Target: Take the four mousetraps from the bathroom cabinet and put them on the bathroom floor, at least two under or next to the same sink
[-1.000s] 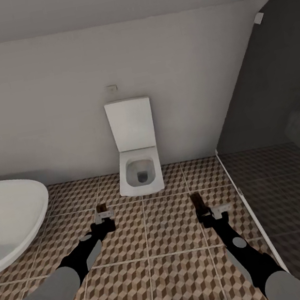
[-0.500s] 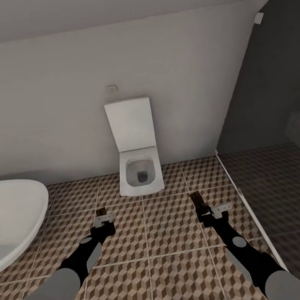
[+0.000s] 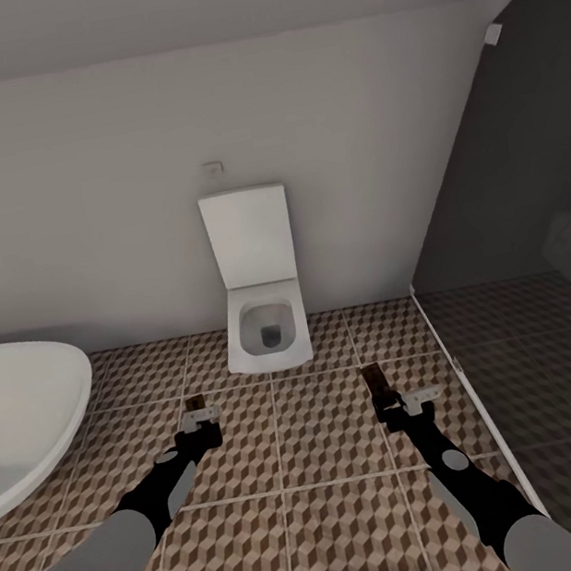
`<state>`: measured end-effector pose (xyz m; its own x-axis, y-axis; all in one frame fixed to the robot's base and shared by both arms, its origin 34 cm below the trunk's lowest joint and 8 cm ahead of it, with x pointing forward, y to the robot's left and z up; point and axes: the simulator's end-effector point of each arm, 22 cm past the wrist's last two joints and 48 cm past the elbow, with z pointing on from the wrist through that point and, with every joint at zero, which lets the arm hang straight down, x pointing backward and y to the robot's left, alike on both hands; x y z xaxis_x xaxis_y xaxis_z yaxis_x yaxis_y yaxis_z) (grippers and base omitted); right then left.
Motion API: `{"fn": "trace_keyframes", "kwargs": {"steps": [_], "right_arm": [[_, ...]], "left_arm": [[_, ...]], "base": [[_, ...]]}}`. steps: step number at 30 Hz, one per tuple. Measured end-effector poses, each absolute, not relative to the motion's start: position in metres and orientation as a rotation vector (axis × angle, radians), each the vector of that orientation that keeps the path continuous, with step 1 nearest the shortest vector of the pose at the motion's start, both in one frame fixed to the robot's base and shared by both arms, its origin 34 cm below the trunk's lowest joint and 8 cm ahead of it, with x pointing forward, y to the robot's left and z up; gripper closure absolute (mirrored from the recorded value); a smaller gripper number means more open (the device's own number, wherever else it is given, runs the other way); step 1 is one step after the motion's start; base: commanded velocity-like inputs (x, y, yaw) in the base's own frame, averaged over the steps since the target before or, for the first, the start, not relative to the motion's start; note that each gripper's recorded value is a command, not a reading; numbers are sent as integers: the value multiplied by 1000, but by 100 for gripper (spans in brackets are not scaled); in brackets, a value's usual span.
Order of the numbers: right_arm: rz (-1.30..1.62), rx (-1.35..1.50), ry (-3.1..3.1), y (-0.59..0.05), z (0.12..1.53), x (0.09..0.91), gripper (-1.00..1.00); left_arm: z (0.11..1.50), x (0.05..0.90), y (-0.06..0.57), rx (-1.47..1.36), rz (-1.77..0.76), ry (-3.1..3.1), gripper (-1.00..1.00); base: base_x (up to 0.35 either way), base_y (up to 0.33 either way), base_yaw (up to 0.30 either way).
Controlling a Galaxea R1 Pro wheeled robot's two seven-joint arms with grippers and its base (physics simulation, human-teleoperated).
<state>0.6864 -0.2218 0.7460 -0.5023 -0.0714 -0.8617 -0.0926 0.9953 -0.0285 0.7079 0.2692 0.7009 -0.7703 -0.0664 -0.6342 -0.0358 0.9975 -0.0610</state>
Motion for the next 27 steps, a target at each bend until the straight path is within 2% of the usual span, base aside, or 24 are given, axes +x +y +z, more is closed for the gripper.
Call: {"fn": "trace_keyframes", "kwargs": {"steps": [27], "right_arm": [[25,-114,2097,-222,726,697,100]], "left_arm": [[680,718,264,-69,-68,2453,100]], "base": [[0,0,0]]}}
